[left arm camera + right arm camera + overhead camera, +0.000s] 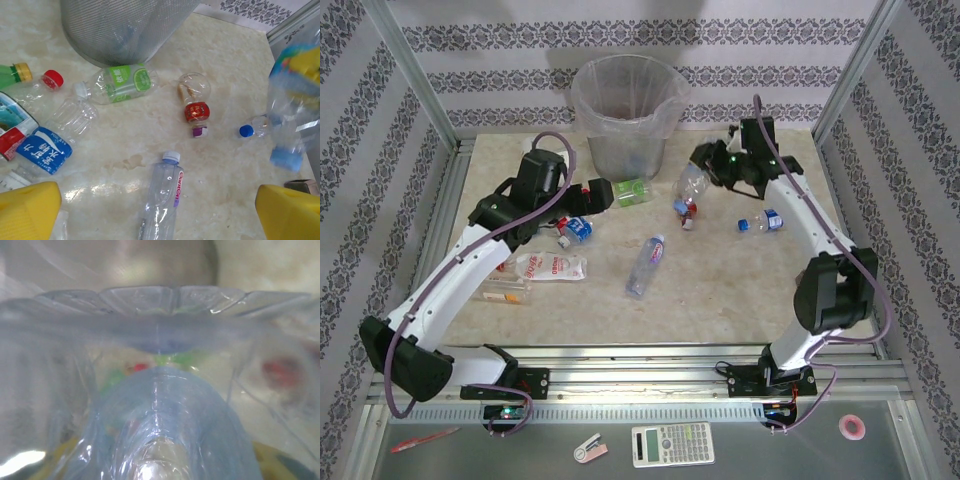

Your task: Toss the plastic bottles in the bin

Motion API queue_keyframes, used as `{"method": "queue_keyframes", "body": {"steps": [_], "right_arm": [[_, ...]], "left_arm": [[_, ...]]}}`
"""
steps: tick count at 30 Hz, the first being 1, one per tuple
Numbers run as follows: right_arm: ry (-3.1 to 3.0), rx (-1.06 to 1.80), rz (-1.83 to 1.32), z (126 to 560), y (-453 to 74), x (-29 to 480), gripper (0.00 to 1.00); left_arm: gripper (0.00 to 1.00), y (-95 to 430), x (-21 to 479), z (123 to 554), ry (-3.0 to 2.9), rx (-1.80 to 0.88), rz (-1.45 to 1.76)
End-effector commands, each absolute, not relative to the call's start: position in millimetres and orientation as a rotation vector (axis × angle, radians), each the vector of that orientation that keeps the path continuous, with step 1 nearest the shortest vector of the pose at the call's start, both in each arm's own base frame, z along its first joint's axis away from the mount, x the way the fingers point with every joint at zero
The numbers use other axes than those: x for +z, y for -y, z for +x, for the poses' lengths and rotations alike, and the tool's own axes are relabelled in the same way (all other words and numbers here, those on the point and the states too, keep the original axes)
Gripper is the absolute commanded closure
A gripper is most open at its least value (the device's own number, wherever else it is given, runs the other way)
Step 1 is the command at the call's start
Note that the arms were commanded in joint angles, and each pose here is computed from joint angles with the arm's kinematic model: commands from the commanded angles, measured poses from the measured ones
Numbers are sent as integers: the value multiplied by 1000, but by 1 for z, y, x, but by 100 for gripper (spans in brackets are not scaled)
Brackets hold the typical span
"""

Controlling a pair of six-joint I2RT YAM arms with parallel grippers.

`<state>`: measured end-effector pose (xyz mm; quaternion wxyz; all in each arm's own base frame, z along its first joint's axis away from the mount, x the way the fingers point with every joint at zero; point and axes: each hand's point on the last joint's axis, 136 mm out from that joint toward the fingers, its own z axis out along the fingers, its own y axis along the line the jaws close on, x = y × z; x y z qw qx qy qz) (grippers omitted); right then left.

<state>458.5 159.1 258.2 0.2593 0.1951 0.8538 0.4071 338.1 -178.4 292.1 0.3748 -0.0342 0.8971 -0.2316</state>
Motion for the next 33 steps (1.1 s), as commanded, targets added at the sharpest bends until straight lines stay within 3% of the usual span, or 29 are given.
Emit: {"method": "queue_keyframes", "body": {"steps": [1,5,13,20,23,28,30,33], "right_arm": [[-2262,1171,550,480,-164,280,63],[-2289,1101,622,482,-153,261,64],[-2482,795,845,441,-97,169,64],[-2536,719,876,439,-85,145,65],[-2398,947,791,472,-112,188,65],[-2002,1391,491,531,-177,360,61],[-1902,1404,400,541,-191,418,50],[-1826,1477,334,556,-211,456,27]], "left_arm": [[0,169,301,340,-2238,-584,-135],[0,162,294,339,-2251,-560,-154],[0,142,273,347,-2304,-495,-226],[0,135,261,354,-2339,-495,-255],[0,135,259,355,-2354,-522,-257],[0,128,256,360,-2361,-505,-275],[0,132,253,365,-2370,-534,-280],[0,134,244,371,-2401,-544,-281]]}}
